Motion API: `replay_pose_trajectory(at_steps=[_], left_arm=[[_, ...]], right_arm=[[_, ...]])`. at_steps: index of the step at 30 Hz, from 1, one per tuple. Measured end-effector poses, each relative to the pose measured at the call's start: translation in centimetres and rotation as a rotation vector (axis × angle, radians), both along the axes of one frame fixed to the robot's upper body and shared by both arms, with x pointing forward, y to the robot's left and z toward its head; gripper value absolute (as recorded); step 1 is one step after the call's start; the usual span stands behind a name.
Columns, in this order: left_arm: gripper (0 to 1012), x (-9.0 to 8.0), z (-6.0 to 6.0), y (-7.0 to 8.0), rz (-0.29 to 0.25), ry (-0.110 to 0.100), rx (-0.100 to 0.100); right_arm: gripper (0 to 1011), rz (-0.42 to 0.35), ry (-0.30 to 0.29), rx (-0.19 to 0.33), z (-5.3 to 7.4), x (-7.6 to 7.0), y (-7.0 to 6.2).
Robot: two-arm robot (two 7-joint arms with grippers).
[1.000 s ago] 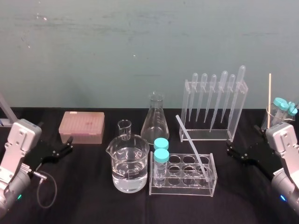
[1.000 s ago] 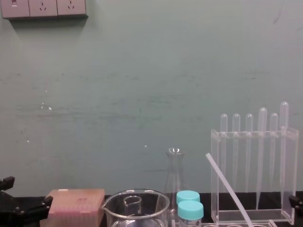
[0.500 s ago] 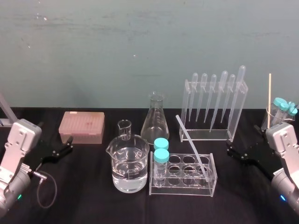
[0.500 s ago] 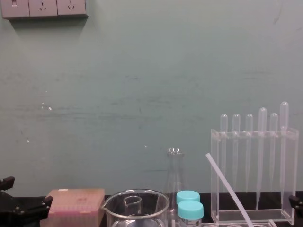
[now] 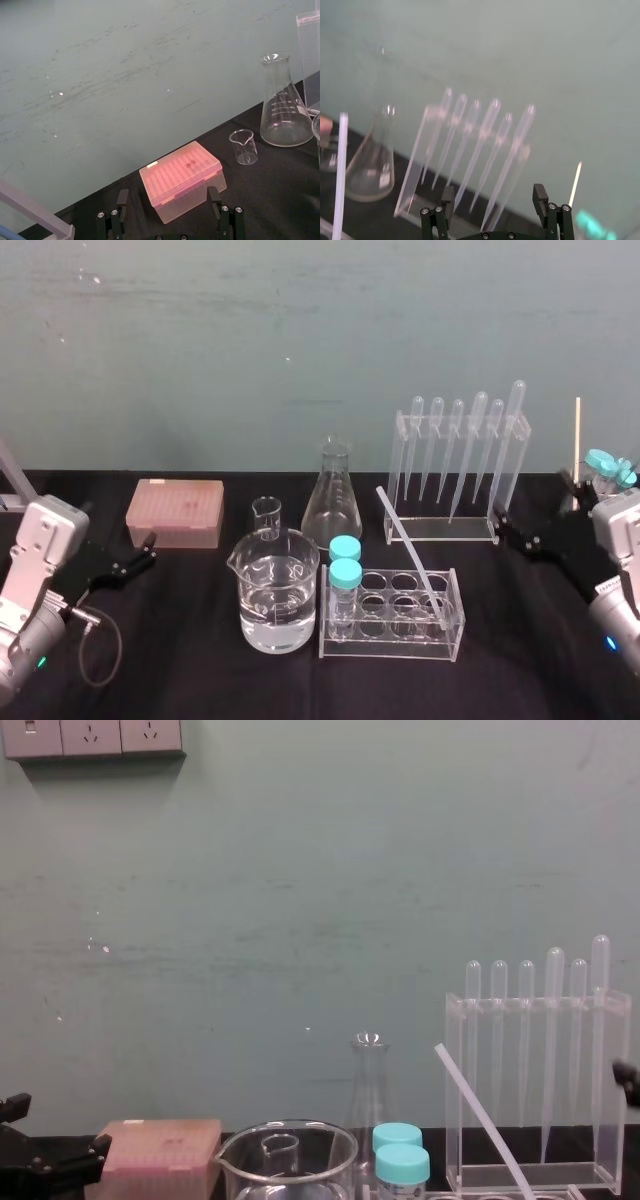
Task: Pick up the stirring rod with one hand, then place it down.
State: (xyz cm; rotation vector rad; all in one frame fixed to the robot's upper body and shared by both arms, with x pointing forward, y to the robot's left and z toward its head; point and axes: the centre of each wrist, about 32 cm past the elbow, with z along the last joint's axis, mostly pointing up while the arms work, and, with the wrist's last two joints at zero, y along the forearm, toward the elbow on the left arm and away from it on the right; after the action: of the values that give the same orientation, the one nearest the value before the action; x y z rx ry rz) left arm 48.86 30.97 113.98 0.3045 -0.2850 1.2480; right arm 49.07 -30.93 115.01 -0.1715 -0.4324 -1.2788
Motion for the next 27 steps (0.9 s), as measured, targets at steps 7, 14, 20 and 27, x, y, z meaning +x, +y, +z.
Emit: replay_pose_trajectory(at_steps=[7, 14, 20, 27], left_arm=[[1000, 0.0, 0.0, 0.0, 0.0, 0.0, 0.0], [1000, 0.0, 0.0, 0.0, 0.0, 0.0, 0.0], [1000, 0.0, 0.0, 0.0, 0.0, 0.0, 0.0], [1000, 0.0, 0.0, 0.0, 0.0, 0.0, 0.0]], right_arm=[[1002, 0.085, -0.11, -0.012, 1.4, 1.2, 0.8], [1002, 0.262, -0.125, -0.021, 2.3, 3.0, 2.2], [1002, 0.382, -0.068, 0.0, 2.4, 4.4, 3.4], [1002, 0.473, 0.103, 0.082, 2.4, 5.8, 4.1]])
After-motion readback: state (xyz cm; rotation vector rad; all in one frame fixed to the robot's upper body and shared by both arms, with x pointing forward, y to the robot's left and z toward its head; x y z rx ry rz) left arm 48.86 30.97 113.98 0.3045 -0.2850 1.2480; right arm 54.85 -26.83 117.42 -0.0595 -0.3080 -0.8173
